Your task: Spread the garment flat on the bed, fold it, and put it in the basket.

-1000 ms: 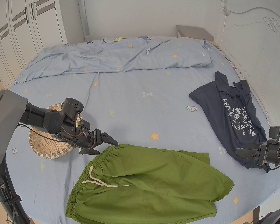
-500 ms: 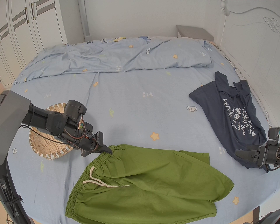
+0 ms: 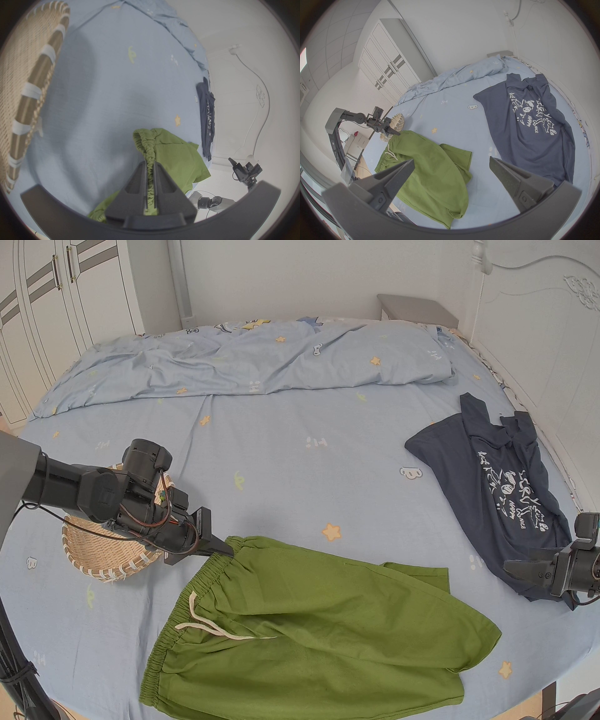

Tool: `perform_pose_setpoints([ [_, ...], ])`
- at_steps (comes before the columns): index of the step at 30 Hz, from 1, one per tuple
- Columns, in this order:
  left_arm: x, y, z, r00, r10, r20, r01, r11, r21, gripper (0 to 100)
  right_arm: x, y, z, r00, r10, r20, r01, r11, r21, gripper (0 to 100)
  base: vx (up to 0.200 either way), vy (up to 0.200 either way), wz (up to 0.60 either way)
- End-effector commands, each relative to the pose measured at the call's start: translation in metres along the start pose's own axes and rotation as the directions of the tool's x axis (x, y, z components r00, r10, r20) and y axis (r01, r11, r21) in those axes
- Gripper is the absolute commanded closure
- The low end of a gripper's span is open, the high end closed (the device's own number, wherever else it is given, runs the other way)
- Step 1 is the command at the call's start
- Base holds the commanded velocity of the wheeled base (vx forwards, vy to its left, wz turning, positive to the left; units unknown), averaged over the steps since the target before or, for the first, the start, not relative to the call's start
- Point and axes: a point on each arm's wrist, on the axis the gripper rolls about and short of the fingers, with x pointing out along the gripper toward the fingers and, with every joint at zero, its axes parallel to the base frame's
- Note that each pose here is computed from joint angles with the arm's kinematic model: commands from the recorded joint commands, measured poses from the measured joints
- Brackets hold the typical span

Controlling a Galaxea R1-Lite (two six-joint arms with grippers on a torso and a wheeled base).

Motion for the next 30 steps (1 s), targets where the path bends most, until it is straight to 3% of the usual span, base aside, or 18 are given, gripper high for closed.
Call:
perform_pose_setpoints([
  [1,-0.038,-0.012,0.0,0.996,-0.023,0.088,0.02,0.999,0.028,100,0.002,0.0,-0.001,1.0,0.003,-0.01,-0.003,1.0,0.004,0,0.0,0.0,0.0],
  [7,-0.046,-0.009,0.002,0.994,-0.021,0.109,0.019,1.0,0.019,100,0.007,-0.004,-0.003,0.999,0.002,-0.039,-0.001,1.0,0.021,0,0.0,0.0,0.0],
  [15,-0.043,-0.009,-0.001,0.995,-0.021,0.095,0.019,1.0,0.022,100,0.011,-0.007,-0.044,0.978,-0.047,-0.203,0.068,0.993,0.098,0,0.0,0.0,0.0],
  [17,-0.043,-0.01,-0.001,0.995,-0.023,0.093,0.021,1.0,0.023,100,0.017,-0.011,-0.054,0.963,-0.061,-0.264,0.093,0.989,0.111,0,0.0,0.0,0.0],
  [30,-0.043,-0.009,-0.001,0.995,-0.023,0.095,0.021,1.0,0.023,100,0.041,-0.004,-0.075,0.913,-0.043,-0.405,0.075,0.995,0.064,0,0.0,0.0,0.0],
])
